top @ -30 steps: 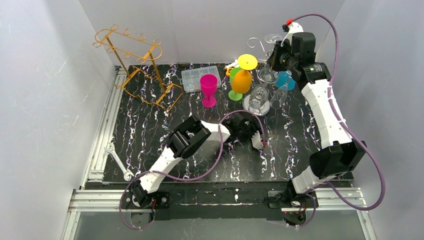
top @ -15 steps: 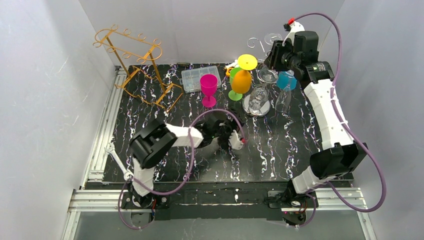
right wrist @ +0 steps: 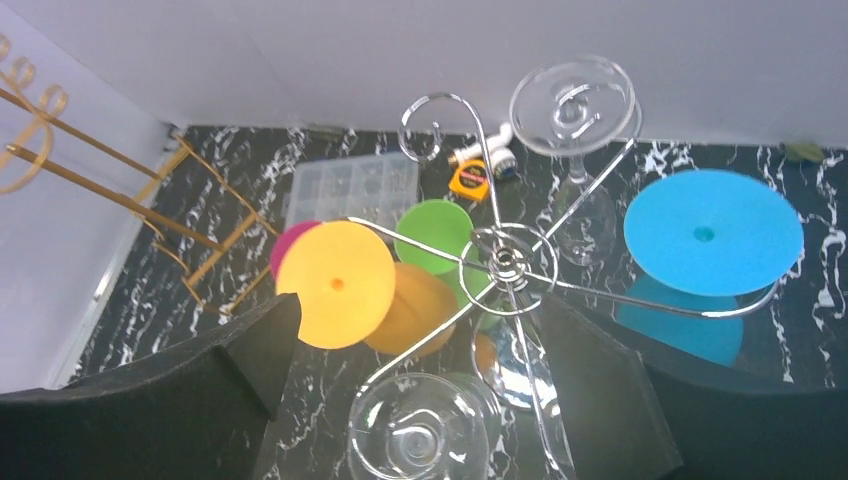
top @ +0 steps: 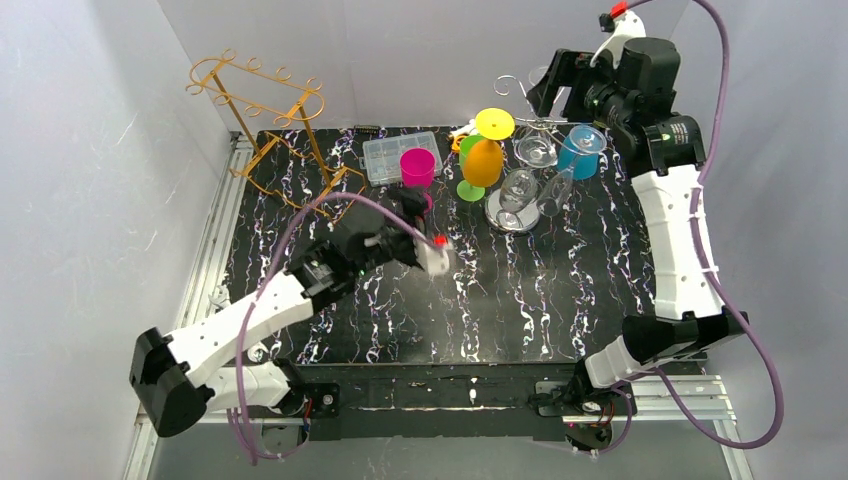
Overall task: Place the wine glass upside down on the wine glass rack
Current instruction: Move the wine rack to the center of the board.
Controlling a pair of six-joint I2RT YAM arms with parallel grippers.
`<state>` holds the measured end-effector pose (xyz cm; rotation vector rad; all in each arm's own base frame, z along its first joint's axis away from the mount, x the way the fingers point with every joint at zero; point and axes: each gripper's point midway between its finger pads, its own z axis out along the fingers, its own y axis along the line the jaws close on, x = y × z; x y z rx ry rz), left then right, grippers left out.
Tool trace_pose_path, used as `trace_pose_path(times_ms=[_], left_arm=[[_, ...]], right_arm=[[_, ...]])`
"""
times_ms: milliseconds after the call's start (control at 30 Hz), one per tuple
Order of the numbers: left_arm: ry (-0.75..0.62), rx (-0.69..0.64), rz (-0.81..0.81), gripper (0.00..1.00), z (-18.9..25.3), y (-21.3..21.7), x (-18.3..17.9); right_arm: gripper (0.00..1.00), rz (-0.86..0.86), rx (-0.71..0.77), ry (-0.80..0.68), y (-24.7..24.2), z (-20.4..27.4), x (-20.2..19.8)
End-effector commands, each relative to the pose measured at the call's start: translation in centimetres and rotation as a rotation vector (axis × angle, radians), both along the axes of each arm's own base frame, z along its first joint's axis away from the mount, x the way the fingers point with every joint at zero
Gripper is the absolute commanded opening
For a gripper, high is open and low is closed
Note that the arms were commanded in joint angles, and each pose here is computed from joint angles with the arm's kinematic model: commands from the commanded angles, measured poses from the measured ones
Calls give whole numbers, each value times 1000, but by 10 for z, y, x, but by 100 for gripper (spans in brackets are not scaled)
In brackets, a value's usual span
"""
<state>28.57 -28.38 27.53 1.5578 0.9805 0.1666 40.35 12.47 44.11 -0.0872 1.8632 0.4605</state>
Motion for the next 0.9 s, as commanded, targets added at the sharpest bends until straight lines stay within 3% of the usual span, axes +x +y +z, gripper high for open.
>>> trace_pose_path(times_ms=[0, 67, 233, 400, 600, 867], left_arm=[[260, -205, 410, 98, 47, 79, 33], [318, -310, 566, 98, 72, 118, 54], [310, -501, 772, 98, 134, 197, 93], [460, -687, 921, 98, 157, 263, 128], [544, -582, 878, 96, 131, 261, 156], [606, -708, 946, 84, 121, 280, 196]], right_arm=[[98, 41, 67, -98, 13, 48, -18], [99, 77, 71, -115, 33, 59, -23], [98, 137, 20, -141, 100, 70, -36], [98, 227, 22, -124, 165, 55, -50], [98, 297, 20, -121, 207, 38, -79], [98, 322, -19, -71, 217, 0, -112]])
